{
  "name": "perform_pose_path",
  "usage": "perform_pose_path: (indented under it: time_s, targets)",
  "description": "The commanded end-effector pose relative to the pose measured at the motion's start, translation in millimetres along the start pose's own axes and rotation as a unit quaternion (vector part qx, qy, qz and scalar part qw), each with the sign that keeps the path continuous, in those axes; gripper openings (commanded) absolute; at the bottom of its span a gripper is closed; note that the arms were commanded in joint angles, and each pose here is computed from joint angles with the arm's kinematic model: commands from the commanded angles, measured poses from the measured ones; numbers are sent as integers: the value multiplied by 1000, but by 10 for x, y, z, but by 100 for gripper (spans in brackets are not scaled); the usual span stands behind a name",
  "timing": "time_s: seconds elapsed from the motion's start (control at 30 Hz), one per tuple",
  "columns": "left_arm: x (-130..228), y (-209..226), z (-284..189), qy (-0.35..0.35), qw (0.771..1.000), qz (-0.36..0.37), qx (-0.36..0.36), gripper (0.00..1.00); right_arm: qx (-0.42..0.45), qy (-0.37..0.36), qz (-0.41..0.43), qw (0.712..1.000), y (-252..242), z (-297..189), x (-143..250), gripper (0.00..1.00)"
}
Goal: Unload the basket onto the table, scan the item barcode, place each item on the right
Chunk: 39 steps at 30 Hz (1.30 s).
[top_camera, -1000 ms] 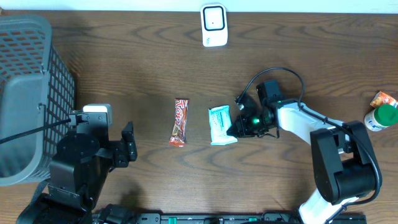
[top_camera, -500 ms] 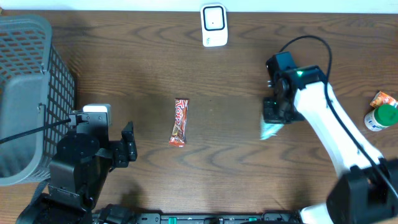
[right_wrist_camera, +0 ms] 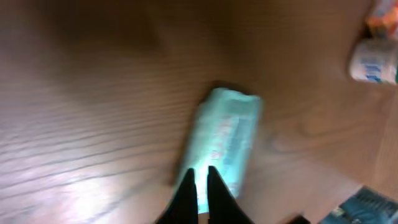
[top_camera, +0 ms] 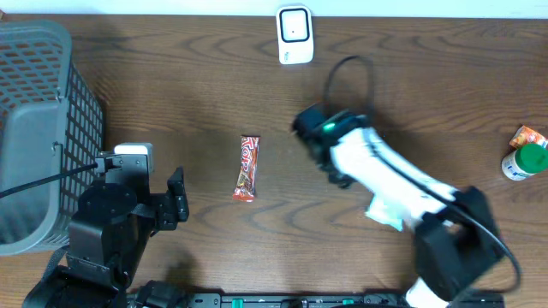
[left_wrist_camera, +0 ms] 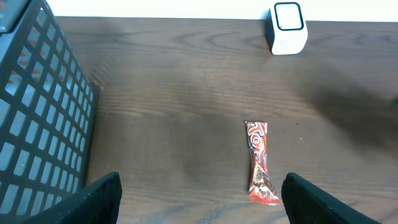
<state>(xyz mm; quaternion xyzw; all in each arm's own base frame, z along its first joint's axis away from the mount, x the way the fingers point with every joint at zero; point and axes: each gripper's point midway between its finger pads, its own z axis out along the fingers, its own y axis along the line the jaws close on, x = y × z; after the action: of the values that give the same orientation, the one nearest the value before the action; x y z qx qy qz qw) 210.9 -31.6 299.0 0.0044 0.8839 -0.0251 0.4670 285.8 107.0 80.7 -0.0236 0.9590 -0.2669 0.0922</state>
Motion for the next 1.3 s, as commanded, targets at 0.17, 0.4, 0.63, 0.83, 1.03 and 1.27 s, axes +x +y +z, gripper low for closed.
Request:
perform_pose_path:
  time_s: [0.17, 0.4, 0.63, 0.83, 1.03, 1.27]
  targets:
    - [-52, 15, -38, -9, 1000, -1, -3, 83, -125, 16, 45, 991, 645, -156, 81, 99]
    - [-52, 15, -38, -9, 1000, -1, -3, 83, -268, 35, 66, 960, 350, -511, -46, 99]
    - [-52, 15, -38, -9, 1000, -1, -3, 83, -406, 36, -4, 913, -281, -512, -74, 99]
    - [-52, 15, -38, -9, 1000, -1, -3, 83, -368, 70, 67, 925, -823, 126, 23, 99]
    - [-52, 15, -38, -9, 1000, -1, -3, 83, -410, 73, 123, 901, -821, 453, 116, 99]
    - [-52, 15, -38, -9, 1000, -1, -3, 83, -407, 83, 150, 897, -591, 848, 369, 99]
